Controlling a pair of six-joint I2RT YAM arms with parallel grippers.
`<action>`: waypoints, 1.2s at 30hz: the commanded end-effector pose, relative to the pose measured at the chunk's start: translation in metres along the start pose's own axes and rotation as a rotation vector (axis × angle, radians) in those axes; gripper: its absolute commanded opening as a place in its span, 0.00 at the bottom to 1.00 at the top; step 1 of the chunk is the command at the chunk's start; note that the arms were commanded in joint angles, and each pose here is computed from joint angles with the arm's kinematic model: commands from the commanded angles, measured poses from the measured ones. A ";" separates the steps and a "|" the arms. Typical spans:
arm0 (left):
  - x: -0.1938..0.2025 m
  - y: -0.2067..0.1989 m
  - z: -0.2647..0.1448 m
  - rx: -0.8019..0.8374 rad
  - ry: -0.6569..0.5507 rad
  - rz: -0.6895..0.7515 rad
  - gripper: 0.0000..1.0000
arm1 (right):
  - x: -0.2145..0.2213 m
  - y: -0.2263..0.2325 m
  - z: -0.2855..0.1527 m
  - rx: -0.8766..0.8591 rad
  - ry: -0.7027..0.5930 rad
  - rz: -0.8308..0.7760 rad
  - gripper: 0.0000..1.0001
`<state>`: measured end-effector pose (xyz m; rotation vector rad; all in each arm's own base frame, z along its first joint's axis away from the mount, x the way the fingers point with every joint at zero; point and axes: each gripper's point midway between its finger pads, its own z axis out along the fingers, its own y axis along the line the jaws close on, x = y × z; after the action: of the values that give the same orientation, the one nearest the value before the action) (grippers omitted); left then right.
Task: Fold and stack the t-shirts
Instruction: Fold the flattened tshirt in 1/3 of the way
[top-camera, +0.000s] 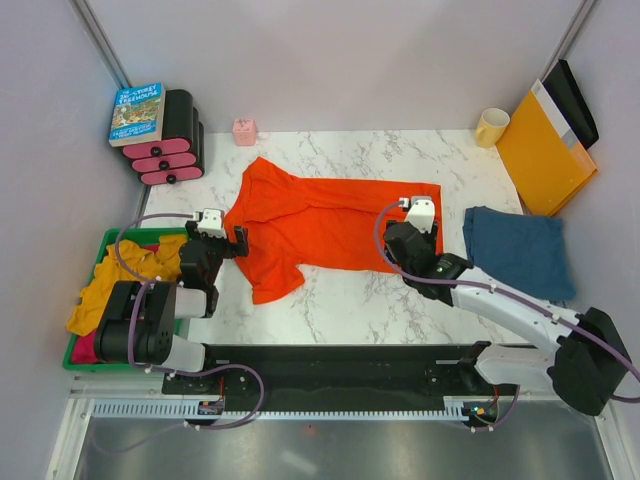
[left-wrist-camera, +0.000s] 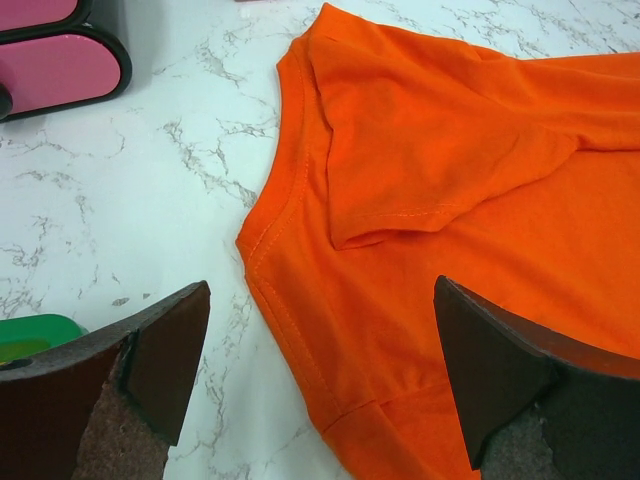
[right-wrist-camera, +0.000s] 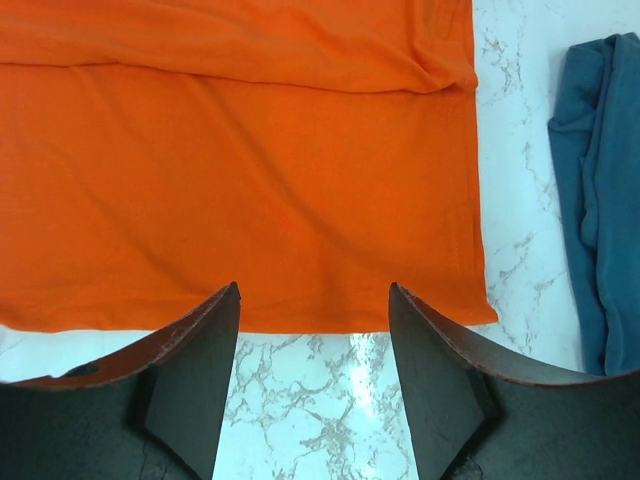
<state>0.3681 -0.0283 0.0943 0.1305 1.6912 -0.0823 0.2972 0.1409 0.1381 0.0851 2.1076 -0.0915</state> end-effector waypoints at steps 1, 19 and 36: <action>-0.011 0.005 0.002 -0.030 -0.040 -0.011 1.00 | -0.016 0.012 -0.012 -0.108 -0.068 0.095 0.69; -0.011 0.005 0.002 -0.028 -0.037 -0.014 1.00 | -0.006 -0.040 -0.055 -0.076 -0.038 0.062 0.71; -0.040 -0.042 -0.041 -0.415 0.605 -0.225 1.00 | -0.020 -0.012 -0.047 -0.133 -0.032 0.055 0.72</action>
<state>0.3956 -0.0675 0.1691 -0.1254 1.9563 0.0580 0.2561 0.1176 0.1604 0.0571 2.1159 0.0054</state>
